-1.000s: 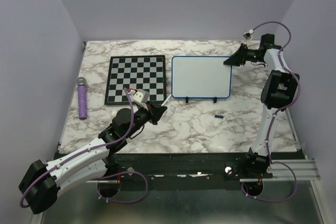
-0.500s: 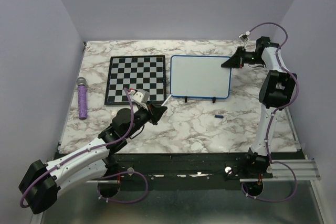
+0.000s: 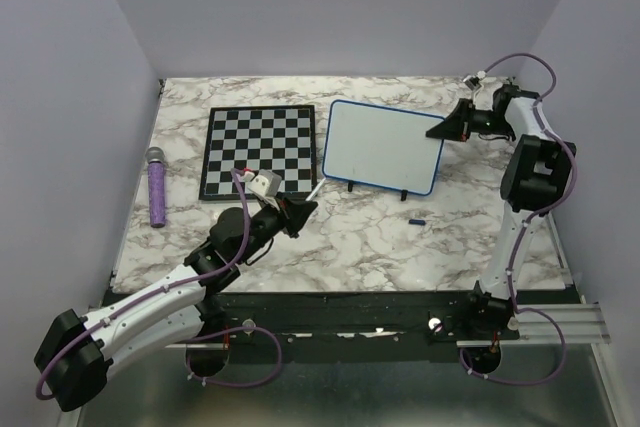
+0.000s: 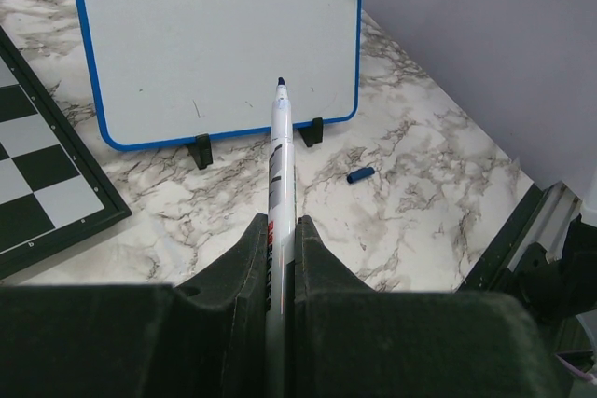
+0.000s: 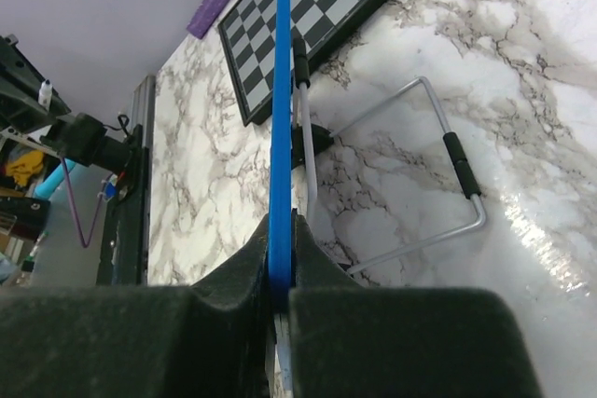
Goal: Write a sentence on the whiteboard
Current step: Adjust the whiteboard at the center of the board.
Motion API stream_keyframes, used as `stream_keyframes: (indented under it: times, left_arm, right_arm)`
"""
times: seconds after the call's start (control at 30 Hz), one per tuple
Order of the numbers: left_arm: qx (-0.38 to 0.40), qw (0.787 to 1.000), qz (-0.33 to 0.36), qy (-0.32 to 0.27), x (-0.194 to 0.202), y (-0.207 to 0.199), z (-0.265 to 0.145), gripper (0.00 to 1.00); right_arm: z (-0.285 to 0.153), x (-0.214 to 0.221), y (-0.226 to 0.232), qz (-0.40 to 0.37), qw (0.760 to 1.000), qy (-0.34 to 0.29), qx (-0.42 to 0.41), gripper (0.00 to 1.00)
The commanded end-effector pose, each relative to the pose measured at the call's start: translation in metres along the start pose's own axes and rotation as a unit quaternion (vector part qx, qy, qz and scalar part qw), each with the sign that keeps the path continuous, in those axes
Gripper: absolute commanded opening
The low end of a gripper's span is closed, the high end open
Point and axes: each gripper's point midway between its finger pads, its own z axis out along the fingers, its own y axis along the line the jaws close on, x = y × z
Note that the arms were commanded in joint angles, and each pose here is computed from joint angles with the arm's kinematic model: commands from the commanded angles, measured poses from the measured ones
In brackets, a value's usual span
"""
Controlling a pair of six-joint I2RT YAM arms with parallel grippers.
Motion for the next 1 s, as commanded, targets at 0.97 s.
stream_keyframes:
  times: [0.97]
  left_arm:
    - [0.0, 0.999, 0.034, 0.012, -0.016, -0.003, 0.023, 0.0]
  right_arm:
    - [-0.03, 0.026, 0.015, -0.052, 0.994, 0.0, 0.098, 0.01]
